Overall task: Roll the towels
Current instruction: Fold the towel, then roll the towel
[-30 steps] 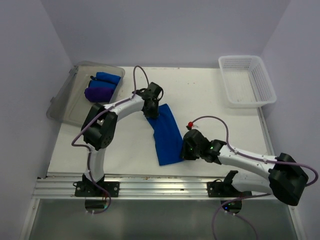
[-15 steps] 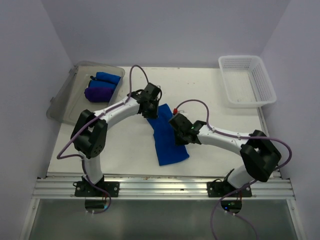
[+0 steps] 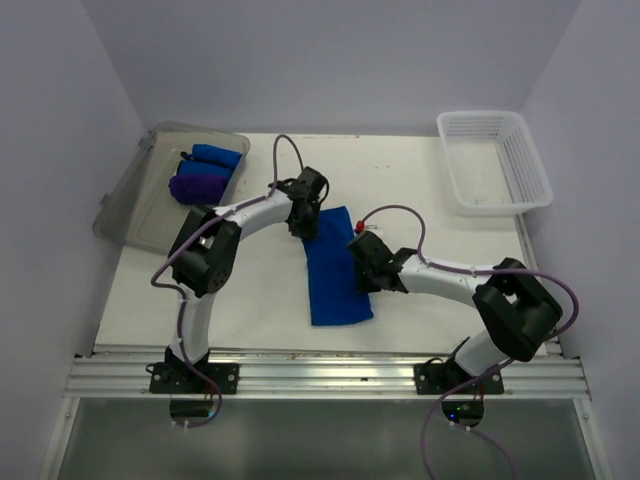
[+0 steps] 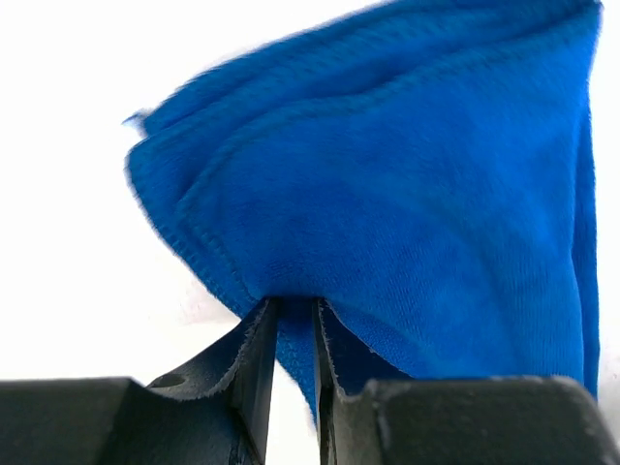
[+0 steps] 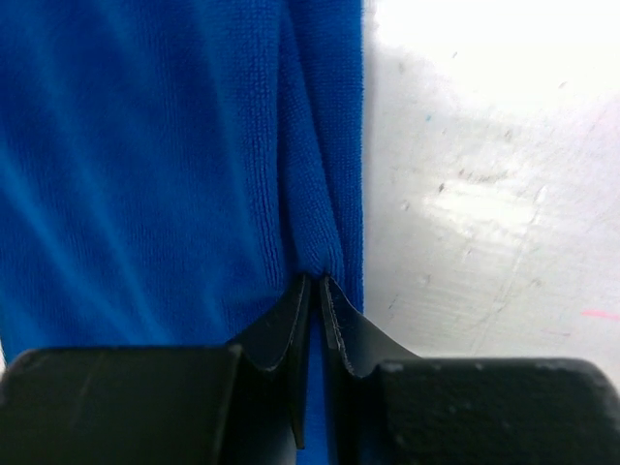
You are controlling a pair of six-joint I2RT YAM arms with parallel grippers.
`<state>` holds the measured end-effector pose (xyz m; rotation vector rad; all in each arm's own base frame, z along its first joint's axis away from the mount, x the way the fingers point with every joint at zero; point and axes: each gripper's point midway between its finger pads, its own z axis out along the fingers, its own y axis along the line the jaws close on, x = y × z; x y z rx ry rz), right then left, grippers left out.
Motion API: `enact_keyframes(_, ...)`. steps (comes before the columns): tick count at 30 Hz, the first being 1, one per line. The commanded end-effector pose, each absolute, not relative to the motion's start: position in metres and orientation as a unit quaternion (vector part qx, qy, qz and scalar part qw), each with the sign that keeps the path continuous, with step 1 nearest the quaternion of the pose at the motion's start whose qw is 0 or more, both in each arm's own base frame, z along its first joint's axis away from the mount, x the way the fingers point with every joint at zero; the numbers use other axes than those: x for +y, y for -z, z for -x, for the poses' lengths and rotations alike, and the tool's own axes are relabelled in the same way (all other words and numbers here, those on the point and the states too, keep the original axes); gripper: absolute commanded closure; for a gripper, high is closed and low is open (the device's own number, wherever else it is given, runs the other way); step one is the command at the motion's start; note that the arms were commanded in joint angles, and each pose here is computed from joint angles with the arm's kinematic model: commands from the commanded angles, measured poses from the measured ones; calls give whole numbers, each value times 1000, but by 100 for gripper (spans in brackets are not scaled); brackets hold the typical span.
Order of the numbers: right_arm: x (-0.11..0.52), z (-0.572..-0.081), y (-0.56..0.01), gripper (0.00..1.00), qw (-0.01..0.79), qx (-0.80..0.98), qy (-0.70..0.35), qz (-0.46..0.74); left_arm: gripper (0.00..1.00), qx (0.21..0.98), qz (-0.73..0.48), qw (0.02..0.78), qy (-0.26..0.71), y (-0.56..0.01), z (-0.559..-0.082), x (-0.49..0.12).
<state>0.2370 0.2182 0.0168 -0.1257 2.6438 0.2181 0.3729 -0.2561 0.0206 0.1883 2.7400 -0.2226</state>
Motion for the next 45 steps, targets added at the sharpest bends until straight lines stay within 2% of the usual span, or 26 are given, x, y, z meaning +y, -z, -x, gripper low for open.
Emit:
enact_keyframes(1,223,-203,-6,90,203,973,-105,38,76,971,-93,214,49,-23,-400,-250)
enact_keyframes(6,225,-207,-32,89,232,965,-120,21,74,968,-107,220,49,-43,-405,-252)
enact_keyframes(8,220,-212,-52,88,254,960,-114,28,71,967,-110,219,65,-53,-397,-254)
enact_keyframes(12,221,-217,-93,79,290,946,-139,36,60,952,-104,271,100,-118,-380,-254)
enact_keyframes(13,220,-213,-100,78,293,944,-149,37,57,953,-97,269,100,-120,-371,-251)
enact_keyframes(14,222,-207,-99,78,284,945,-159,41,56,948,-88,286,109,-141,-364,-246)
enact_keyframes(16,228,-198,-103,78,277,941,-188,46,55,952,-74,273,119,-135,-341,-239)
enact_keyframes(17,232,-188,-97,80,259,943,-202,54,56,944,-68,290,139,-151,-334,-238)
enact_keyframes(23,243,-164,-78,82,229,946,-221,62,63,940,-60,233,241,-119,-250,-269)
enact_keyframes(24,244,-162,-74,83,226,946,-227,61,64,944,-60,199,258,-103,-227,-276)
enact_keyframes(28,241,-152,-51,83,199,954,-218,59,68,929,-53,177,321,-83,-202,-297)
enact_keyframes(30,239,-150,-41,83,191,958,-208,59,68,935,-45,151,318,-62,-187,-294)
enact_keyframes(37,224,-143,-9,87,165,971,-162,57,72,958,-33,110,263,-11,-167,-272)
enact_keyframes(40,227,-147,-26,87,185,965,-177,52,73,959,-39,110,259,-16,-165,-274)
enact_keyframes(45,221,-154,-54,85,221,957,-181,40,69,953,-40,159,256,-54,-173,-274)
